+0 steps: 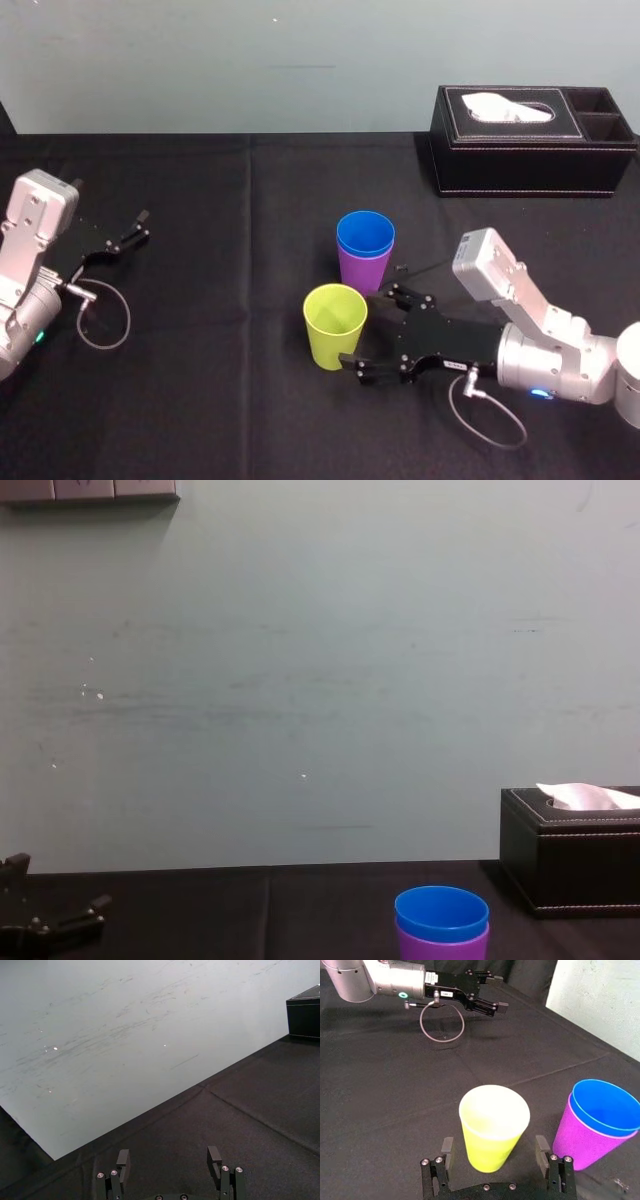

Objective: Stack the three plastic cups sequentially using one hand.

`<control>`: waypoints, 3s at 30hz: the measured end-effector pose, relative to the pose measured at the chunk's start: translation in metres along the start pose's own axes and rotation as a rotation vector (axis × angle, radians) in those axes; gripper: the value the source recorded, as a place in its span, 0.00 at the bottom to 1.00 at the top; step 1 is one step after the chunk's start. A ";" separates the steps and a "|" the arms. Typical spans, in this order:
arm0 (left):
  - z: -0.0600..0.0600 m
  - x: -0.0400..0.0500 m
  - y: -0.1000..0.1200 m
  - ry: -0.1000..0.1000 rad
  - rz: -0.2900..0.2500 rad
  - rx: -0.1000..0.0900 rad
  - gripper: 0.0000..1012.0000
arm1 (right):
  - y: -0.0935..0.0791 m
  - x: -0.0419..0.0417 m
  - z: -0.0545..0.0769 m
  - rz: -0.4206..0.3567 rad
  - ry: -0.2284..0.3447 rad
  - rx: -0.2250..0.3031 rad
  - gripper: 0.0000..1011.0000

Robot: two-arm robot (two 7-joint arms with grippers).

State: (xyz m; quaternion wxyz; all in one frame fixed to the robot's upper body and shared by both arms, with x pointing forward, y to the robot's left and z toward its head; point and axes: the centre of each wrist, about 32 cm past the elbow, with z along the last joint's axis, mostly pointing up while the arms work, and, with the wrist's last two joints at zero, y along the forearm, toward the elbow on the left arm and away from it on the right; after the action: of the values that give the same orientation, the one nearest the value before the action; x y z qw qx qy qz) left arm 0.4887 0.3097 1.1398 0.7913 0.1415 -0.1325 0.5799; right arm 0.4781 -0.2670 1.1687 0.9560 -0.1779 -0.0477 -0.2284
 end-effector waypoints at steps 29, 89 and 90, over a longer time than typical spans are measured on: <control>0.000 0.0000 0.000 0.000 0.000 0.000 1.00 | 0.027 0.0087 0.005 0.030 -0.010 -0.002 0.94; 0.000 0.0000 0.000 0.000 0.000 0.000 1.00 | -0.024 0.0171 0.083 -0.045 0.021 0.063 0.73; 0.000 0.0000 0.000 0.000 0.000 0.000 1.00 | -0.026 0.0183 0.086 -0.050 0.021 0.066 0.73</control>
State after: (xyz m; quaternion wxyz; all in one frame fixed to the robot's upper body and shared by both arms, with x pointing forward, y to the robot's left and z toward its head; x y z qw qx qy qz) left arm 0.4886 0.3096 1.1398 0.7913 0.1415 -0.1325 0.5799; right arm 0.4818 -0.2650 1.2603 0.9558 -0.1428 -0.0495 -0.2522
